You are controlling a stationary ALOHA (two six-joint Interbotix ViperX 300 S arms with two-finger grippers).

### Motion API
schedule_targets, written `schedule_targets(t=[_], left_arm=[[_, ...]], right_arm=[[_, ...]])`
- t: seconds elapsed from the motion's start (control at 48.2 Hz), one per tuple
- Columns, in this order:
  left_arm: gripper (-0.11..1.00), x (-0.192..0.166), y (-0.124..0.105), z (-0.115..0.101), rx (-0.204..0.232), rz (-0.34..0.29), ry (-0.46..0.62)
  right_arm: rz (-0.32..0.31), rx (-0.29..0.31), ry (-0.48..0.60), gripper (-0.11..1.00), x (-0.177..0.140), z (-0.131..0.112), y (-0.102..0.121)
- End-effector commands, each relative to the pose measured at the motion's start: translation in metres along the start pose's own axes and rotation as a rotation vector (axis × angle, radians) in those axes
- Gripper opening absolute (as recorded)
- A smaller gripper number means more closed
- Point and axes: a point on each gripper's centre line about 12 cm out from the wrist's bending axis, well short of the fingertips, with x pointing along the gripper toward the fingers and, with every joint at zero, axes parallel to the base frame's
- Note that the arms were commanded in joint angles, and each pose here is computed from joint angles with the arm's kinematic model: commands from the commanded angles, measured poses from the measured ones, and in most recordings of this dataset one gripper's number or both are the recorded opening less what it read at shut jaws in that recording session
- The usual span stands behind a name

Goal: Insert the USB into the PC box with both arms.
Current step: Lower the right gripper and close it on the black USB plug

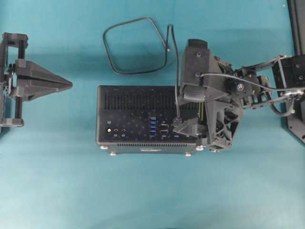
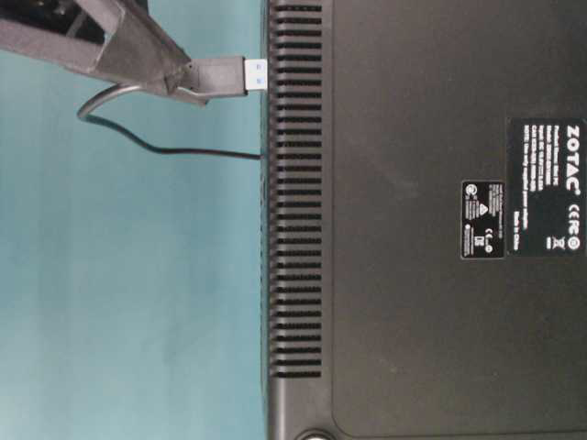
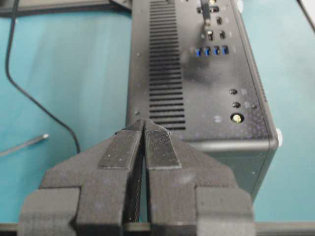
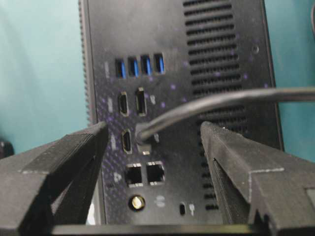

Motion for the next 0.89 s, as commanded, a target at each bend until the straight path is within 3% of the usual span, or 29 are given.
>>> schedule_targets(t=[0.0,0.872], left_arm=[[0.00,-0.0009,0.0007,0.0065,0.001,0.002,-0.020],[0.00,-0.0008,0.0007,0.0061,-0.005,0.002,-0.020]], right_arm=[[0.007,-0.012,-0.031,0.79,-0.0075,0.0088,0.0021],[0.016,-0.036,-0.021,0.58,-0.0003,0.0038,0.0069]])
